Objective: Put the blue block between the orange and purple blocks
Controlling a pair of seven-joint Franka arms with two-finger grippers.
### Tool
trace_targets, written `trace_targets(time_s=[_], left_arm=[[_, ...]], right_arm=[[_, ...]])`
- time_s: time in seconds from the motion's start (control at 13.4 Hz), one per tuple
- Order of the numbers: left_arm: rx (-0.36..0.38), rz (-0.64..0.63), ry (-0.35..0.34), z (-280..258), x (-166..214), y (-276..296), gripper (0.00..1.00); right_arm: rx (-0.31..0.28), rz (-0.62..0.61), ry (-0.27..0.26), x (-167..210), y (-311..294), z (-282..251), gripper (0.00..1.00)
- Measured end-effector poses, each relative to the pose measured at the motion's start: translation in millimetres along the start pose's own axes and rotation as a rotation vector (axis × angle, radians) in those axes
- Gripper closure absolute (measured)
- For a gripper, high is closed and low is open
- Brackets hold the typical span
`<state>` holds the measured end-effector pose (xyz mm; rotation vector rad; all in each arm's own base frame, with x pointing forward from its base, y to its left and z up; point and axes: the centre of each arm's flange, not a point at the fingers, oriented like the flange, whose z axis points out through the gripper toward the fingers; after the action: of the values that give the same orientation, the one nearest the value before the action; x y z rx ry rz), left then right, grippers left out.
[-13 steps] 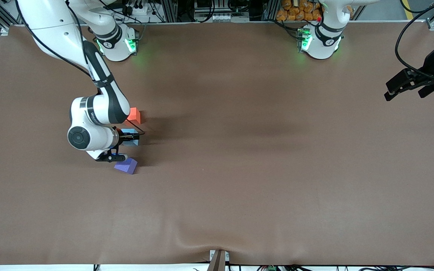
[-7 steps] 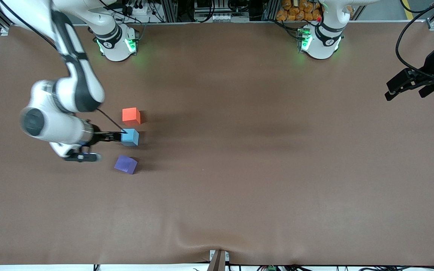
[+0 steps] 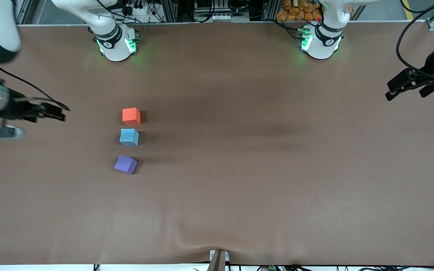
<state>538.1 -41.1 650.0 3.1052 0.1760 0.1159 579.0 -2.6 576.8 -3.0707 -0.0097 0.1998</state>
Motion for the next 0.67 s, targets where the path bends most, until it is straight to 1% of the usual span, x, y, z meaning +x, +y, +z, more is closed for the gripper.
trace_targets(time_s=[0.15, 0.37, 0.52, 0.67], left_arm=[[0.0, -0.002, 0.0, -0.2, 0.2, -0.9, 0.0], [0.001, 0.004, 0.003, -1.3, 1.5, -8.1, 0.0], [0.001, 0.009, 0.003, -1.6, 1.7, -9.1, 0.0], [0.001, 0.009, 0.004, -1.7, 1.7, -9.1, 0.0]], right_arm=[[-0.013, -0.025, 0.019, -11.7, 8.2, -32.4, 0.0], [-0.015, -0.042, 0.062, -50.3, 29.5, -75.5, 0.0], [-0.023, -0.036, 0.052, -70.9, 34.2, -88.6, 0.0], [-0.025, -0.026, 0.037, -80.3, 34.0, -92.6, 0.0]])
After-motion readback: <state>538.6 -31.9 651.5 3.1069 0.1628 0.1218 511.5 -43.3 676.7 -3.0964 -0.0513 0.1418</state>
